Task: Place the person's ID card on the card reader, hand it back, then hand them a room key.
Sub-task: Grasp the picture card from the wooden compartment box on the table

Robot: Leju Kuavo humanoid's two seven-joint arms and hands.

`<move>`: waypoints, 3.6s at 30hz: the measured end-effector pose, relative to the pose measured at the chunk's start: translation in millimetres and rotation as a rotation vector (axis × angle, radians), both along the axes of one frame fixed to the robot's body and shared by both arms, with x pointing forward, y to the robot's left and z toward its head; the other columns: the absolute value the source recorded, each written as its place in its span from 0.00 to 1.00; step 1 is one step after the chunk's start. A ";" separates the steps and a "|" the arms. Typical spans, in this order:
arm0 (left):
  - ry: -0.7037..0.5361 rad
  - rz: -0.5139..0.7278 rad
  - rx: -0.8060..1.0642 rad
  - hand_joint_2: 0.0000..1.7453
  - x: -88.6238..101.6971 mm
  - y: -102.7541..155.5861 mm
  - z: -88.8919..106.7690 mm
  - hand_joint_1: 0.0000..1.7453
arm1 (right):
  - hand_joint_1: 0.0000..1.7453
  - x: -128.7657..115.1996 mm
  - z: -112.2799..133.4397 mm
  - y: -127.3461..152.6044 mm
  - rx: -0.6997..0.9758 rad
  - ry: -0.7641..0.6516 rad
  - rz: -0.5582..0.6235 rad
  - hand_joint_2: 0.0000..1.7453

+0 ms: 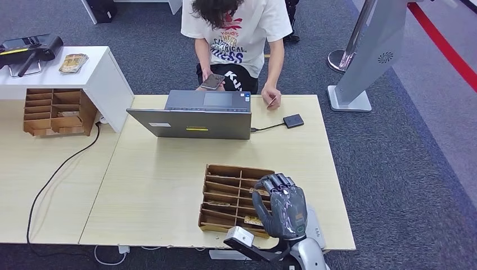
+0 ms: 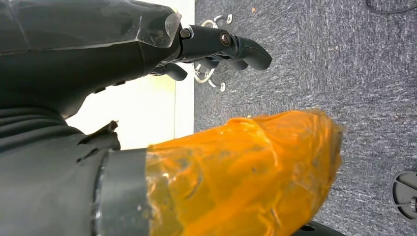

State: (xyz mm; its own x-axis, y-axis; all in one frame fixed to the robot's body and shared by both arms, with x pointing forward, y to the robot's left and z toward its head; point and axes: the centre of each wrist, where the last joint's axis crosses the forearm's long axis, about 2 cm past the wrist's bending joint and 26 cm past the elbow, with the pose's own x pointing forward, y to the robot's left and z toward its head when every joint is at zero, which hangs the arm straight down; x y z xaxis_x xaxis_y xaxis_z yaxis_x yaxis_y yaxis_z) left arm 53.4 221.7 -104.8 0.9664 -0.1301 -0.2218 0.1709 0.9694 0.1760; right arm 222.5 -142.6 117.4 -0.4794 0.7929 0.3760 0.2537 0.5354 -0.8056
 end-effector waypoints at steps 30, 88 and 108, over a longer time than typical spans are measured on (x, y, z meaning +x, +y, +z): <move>0.003 0.014 -0.002 0.00 -0.1 0.0 0.0 0.00 | 0.36 -2.6 0.1 -1.5 -0.039 0.012 0.022 1.00; 0.002 -0.025 0.000 0.00 -0.7 0.2 -0.2 0.00 | 0.56 7.5 -32.4 -13.2 -0.147 0.147 -0.070 1.00; 0.004 -0.034 -0.003 0.00 -0.7 0.1 -0.2 0.00 | 0.58 14.9 -33.5 -17.5 -0.152 0.155 -0.101 1.00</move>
